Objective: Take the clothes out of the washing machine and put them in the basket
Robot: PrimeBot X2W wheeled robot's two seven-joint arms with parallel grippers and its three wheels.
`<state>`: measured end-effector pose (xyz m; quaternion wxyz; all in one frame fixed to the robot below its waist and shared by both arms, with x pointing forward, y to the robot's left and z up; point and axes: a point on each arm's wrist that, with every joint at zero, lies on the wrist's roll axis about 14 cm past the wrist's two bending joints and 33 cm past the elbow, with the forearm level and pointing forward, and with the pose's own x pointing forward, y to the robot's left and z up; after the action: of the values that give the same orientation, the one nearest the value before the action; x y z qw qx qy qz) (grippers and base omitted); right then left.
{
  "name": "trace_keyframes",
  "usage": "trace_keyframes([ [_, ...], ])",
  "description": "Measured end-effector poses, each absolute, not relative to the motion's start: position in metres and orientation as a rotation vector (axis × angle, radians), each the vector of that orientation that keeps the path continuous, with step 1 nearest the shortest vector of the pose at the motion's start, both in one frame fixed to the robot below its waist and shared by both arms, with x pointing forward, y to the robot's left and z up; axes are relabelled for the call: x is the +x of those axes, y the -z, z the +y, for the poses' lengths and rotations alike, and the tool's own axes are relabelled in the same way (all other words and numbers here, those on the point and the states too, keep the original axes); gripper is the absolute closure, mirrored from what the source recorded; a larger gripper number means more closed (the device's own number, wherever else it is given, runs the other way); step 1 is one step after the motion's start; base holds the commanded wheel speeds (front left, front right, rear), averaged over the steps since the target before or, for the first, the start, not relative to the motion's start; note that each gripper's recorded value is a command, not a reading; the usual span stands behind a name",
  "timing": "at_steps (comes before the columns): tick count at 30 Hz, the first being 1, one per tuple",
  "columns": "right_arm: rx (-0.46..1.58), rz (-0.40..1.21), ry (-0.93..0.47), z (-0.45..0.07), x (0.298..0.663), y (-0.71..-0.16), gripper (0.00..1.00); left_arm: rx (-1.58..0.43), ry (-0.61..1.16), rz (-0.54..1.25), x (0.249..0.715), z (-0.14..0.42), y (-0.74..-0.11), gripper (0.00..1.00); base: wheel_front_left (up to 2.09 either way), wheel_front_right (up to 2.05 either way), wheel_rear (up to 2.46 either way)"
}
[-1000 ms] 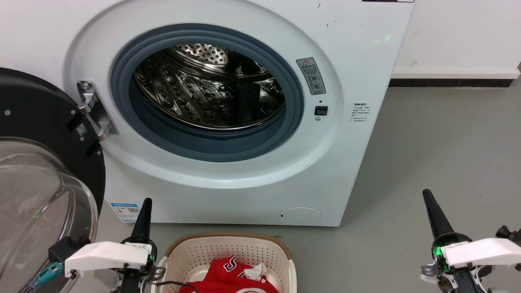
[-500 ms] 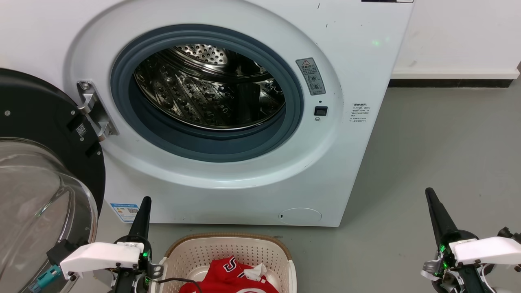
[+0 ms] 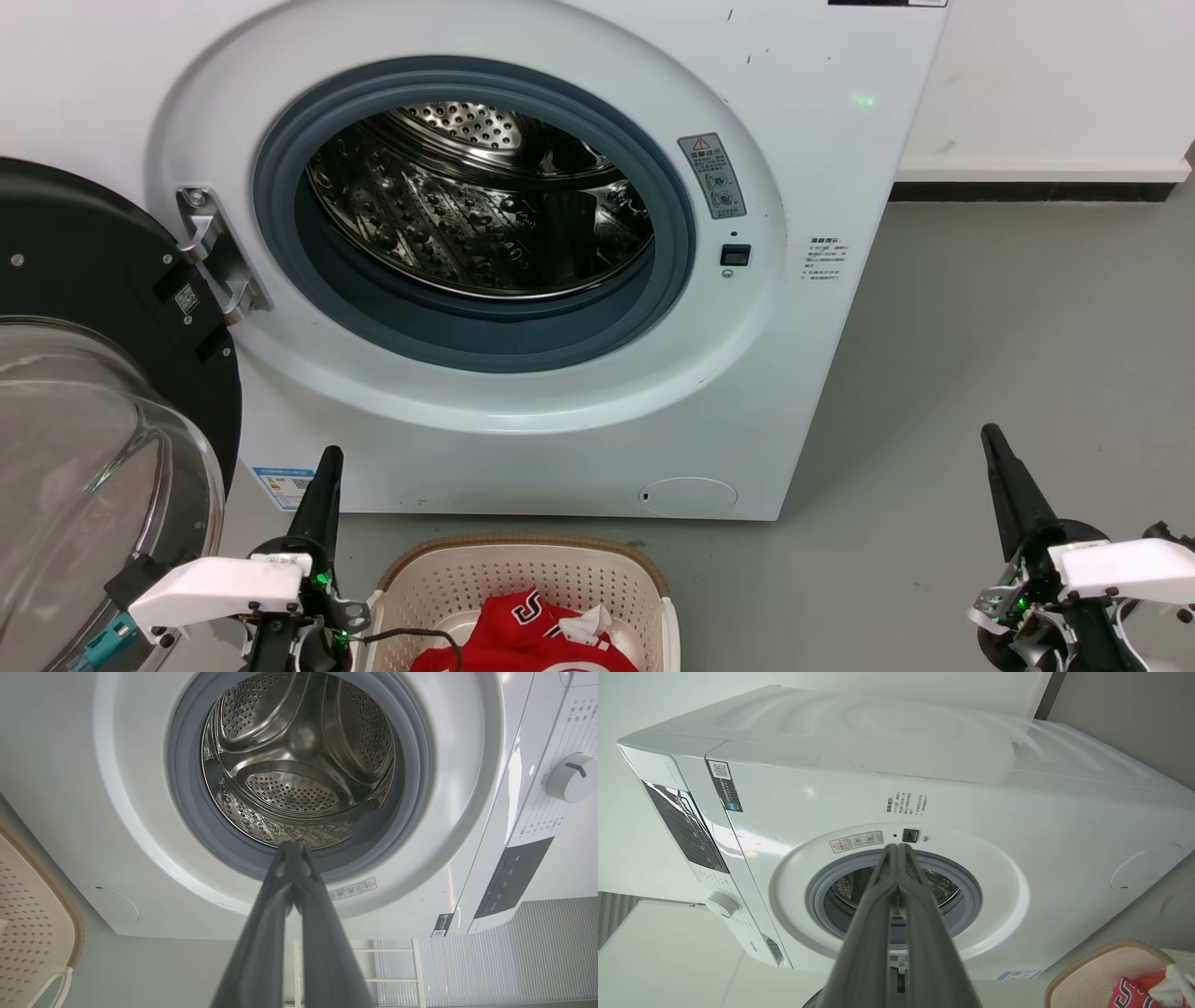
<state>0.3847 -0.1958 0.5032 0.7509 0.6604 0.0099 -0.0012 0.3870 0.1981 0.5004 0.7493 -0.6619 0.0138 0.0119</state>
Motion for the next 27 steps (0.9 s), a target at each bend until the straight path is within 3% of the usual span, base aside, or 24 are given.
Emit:
trace_keyframes([
  [27,1.573,0.006,0.01,-0.2006,0.3873,-0.5043,1.0,-1.574,-0.006,0.007,0.3878,0.2001,-0.5046,1.0,0.0,0.0,0.0],
])
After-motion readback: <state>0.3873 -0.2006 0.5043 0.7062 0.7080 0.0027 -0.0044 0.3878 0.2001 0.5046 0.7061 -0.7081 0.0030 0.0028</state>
